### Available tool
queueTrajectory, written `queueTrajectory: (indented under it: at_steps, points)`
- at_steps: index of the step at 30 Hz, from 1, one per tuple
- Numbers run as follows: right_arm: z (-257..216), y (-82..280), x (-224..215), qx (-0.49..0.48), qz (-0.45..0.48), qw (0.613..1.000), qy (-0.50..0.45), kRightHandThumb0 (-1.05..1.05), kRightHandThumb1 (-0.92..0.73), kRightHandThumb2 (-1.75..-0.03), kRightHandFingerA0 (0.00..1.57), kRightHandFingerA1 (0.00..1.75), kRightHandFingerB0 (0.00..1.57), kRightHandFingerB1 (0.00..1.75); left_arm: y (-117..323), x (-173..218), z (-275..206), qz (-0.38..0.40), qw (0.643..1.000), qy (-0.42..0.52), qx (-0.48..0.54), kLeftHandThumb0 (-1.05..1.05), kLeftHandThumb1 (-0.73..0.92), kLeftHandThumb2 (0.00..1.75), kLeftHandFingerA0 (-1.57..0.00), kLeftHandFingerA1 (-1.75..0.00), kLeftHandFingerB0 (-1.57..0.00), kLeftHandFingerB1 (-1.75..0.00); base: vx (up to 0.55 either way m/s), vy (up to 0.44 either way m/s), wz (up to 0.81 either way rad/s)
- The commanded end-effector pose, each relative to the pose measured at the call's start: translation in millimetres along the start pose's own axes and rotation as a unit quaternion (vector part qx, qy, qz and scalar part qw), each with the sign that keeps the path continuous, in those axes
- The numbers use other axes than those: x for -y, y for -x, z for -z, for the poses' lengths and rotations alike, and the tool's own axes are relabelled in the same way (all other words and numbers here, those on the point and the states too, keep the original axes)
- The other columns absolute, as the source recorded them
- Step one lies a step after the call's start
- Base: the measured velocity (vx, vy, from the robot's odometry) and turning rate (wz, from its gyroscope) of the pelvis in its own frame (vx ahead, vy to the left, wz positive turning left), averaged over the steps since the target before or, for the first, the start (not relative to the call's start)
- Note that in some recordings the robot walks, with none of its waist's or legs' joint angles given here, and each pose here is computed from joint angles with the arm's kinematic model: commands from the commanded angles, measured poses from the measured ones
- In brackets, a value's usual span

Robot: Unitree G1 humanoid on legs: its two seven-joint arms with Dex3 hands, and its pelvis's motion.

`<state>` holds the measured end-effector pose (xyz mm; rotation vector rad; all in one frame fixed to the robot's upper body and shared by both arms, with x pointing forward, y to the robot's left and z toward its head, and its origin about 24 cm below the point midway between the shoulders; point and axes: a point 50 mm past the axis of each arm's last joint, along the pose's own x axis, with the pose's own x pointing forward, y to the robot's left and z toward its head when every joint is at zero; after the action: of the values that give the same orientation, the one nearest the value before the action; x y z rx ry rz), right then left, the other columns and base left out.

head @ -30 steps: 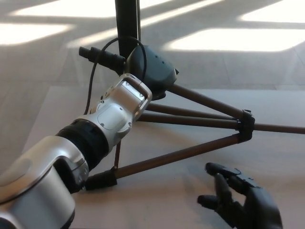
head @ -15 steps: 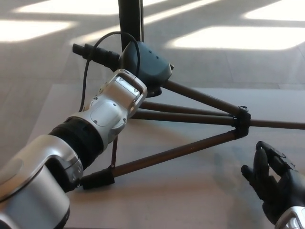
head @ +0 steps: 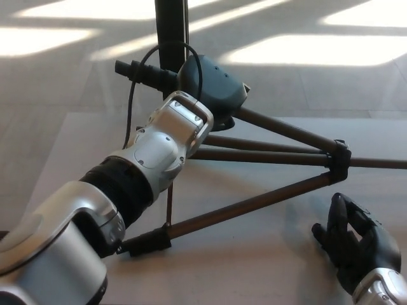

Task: Use both hands of the robot to pick up the tripod lying in the middle of the desk and make it stand upright on the desk

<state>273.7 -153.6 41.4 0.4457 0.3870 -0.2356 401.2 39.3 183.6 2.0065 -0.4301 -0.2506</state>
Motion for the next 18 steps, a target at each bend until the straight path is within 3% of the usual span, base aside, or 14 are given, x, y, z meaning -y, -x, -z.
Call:
queueTrajectory:
  at_steps: [1, 2, 3, 4, 5, 7, 8, 9, 10, 11, 15, 16, 17, 18]
  points:
    - [89, 24, -81, -0.213, -0.054, 0.965, -0.142, -0.75, -0.62, -1.00, 0.29, 0.80, 0.20, 0.63, -6, -55, 13, -0.060, 0.996, 0.059, -0.015, -0.37, 0.48, 0.95, -1.13, -1.29, -0.86, -1.04, 0.00, 0.000, 0.00]
    - [91, 23, -80, -0.216, -0.052, 0.965, -0.142, -0.71, -0.76, -0.62, 0.16, 0.97, 0.18, 0.69, -6, -56, 12, -0.063, 0.996, 0.060, -0.014, -0.38, 0.46, 0.93, -1.16, -1.31, -0.87, -1.02, 0.00, 0.000, 0.00]
    - [93, 22, -80, -0.220, -0.049, 0.964, -0.142, -0.71, -0.76, -0.62, 0.16, 0.97, 0.18, 0.69, -6, -56, 11, -0.068, 0.996, 0.061, -0.013, -0.38, 0.46, 0.93, -1.16, -1.31, -0.87, -1.02, 0.00, 0.000, 0.00]
    - [95, 21, -79, -0.227, -0.054, 0.964, -0.131, -0.73, -0.59, -1.01, 0.38, 0.88, 0.14, 0.64, -7, -58, 11, -0.064, 0.996, 0.066, -0.013, -0.40, 0.47, 0.94, -1.16, -1.31, -0.86, -1.04, 0.00, 0.000, 0.00]
    - [97, 21, -79, -0.233, -0.059, 0.963, -0.121, -0.75, -0.77, -0.62, 0.14, 1.05, 0.14, 0.67, -7, -60, 10, -0.059, 0.996, 0.072, -0.011, -0.39, 0.48, 0.95, -1.15, -1.31, -0.86, -1.04, 0.00, 0.000, 0.00]
    - [96, 15, -76, -0.238, -0.048, 0.961, -0.134, -0.82, -0.68, -0.61, 0.13, 1.13, 0.17, 0.81, -7, -62, 8, -0.065, 0.995, 0.075, -0.010, -0.37, 0.49, 0.97, -1.15, -1.30, -0.86, -1.03, 0.00, 0.000, 0.00]
    - [95, 11, -77, -0.241, -0.034, 0.962, -0.125, -0.79, -0.69, -0.61, 0.08, 1.05, 0.06, 0.70, -7, -62, 8, -0.064, 0.995, 0.076, -0.009, -0.35, 0.50, 0.97, -1.14, -1.29, -0.84, -0.99, 0.00, 0.000, 0.00]
    - [90, 3, -74, -0.255, -0.046, 0.961, -0.099, -0.94, -0.58, -0.98, 0.04, 0.59, 0.05, 0.08, -6, -62, 9, -0.073, 0.994, 0.081, -0.006, -0.32, 0.66, 0.72, -0.90, -1.63, -0.83, -1.11, 0.00, 0.000, 0.00]
    - [90, 2, -75, -0.255, -0.046, 0.961, -0.100, -0.94, -0.58, -0.98, 0.04, 0.59, 0.05, 0.08, -6, -62, 9, -0.073, 0.994, 0.082, -0.006, -0.32, 0.66, 0.72, -0.90, -1.63, -0.83, -1.11, 0.00, 0.000, 0.00]
    - [81, -3, -73, -0.259, -0.066, 0.961, -0.078, -1.05, -0.64, -1.03, 0.01, 0.15, 0.00, 0.03, -6, -64, 9, -0.073, 0.994, 0.079, -0.010, -0.35, 0.68, 0.69, -0.89, -1.63, -0.83, -1.09, 0.00, 0.000, 0.00]
    - [73, -13, -73, -0.253, -0.063, 0.959, -0.108, -1.05, -0.61, -1.02, 0.00, 0.14, 0.00, 0.13, -4, -68, 11, -0.081, 0.994, 0.071, -0.011, -0.31, 0.58, 0.66, -0.88, -1.60, -0.80, -0.93, 0.00, 0.000, 0.00]
    - [69, -22, -69, -0.241, -0.056, 0.963, -0.107, -0.91, -0.65, -0.72, 0.00, 0.09, 0.00, 0.07, -5, -75, 10, -0.089, 0.993, 0.078, -0.008, -0.31, 0.58, 0.67, -0.90, -1.58, -0.80, -0.90, 0.00, 0.000, 0.00]
    - [69, -23, -69, -0.242, -0.055, 0.963, -0.108, -0.91, -0.65, -0.72, 0.00, 0.09, 0.00, 0.07, -5, -75, 10, -0.089, 0.993, 0.078, -0.008, -0.31, 0.58, 0.67, -0.90, -1.58, -0.80, -0.90, 0.00, 0.000, 0.00]
    - [68, -25, -69, -0.244, -0.065, 0.960, -0.124, -1.05, -0.61, -1.02, 0.00, 0.15, 0.00, 0.14, -5, -77, 11, -0.089, 0.993, 0.077, -0.008, -0.31, 0.60, 0.69, -0.89, -1.54, -0.78, -0.87, 0.00, 0.000, 0.00]
